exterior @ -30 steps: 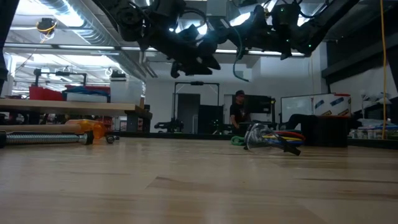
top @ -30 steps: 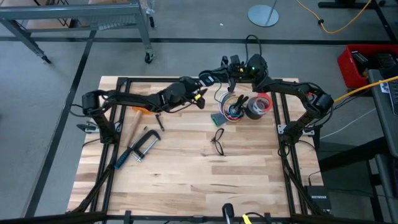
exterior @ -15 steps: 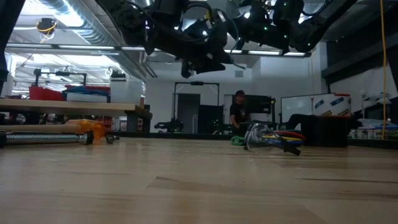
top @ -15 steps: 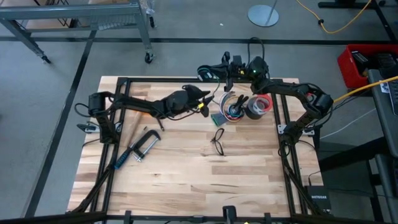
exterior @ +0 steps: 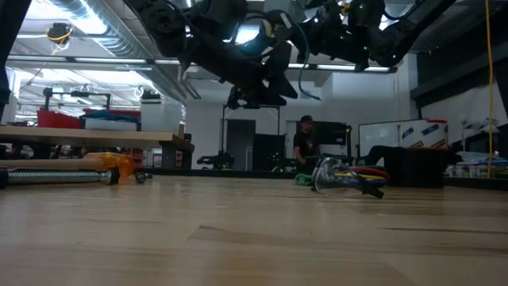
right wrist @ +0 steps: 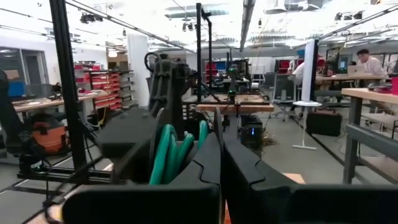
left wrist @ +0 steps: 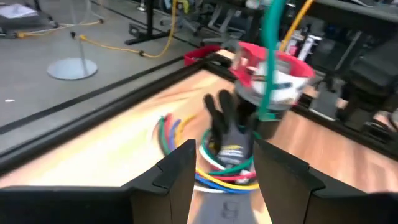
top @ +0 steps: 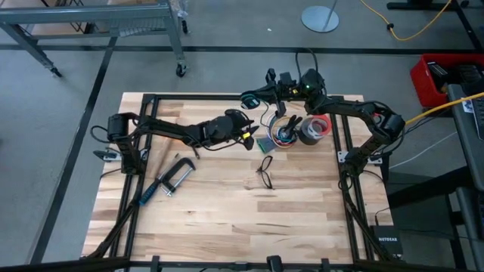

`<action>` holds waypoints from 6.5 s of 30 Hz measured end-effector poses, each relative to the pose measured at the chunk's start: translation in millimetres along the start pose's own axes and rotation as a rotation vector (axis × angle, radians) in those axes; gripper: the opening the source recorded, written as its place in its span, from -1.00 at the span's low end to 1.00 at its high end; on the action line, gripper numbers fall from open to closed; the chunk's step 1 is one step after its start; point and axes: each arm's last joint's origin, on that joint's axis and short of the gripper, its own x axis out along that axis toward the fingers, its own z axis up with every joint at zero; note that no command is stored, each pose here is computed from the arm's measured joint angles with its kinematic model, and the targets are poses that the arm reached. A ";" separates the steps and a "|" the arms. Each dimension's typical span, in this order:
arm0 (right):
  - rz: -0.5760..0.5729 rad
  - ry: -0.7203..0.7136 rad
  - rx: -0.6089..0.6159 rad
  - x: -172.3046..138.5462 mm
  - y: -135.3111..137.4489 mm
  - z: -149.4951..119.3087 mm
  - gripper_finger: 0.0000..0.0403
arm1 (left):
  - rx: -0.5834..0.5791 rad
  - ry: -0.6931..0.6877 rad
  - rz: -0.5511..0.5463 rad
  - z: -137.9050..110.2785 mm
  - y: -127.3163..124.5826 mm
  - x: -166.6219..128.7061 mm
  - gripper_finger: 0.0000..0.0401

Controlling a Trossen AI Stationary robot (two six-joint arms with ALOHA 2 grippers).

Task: Coil cords
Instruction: Coil the green wire on the black spool

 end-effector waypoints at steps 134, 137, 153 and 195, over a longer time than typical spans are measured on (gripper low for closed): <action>-0.310 0.733 -0.153 24.7 44.7 -79.3 -0.99 | -0.310 0.279 0.038 16.8 13.8 -39.7 -1.00; -0.304 0.723 -0.161 27.5 47.3 -78.9 -0.99 | -0.322 0.248 0.017 19.9 12.0 -38.9 -1.00; -0.278 0.707 -0.164 30.9 51.0 -78.4 -0.99 | -0.345 0.192 -0.034 26.0 8.4 -37.5 -1.00; -0.425 0.562 -0.040 36.9 46.0 -68.6 -0.99 | -0.353 0.051 -0.060 39.8 4.7 -36.9 -1.00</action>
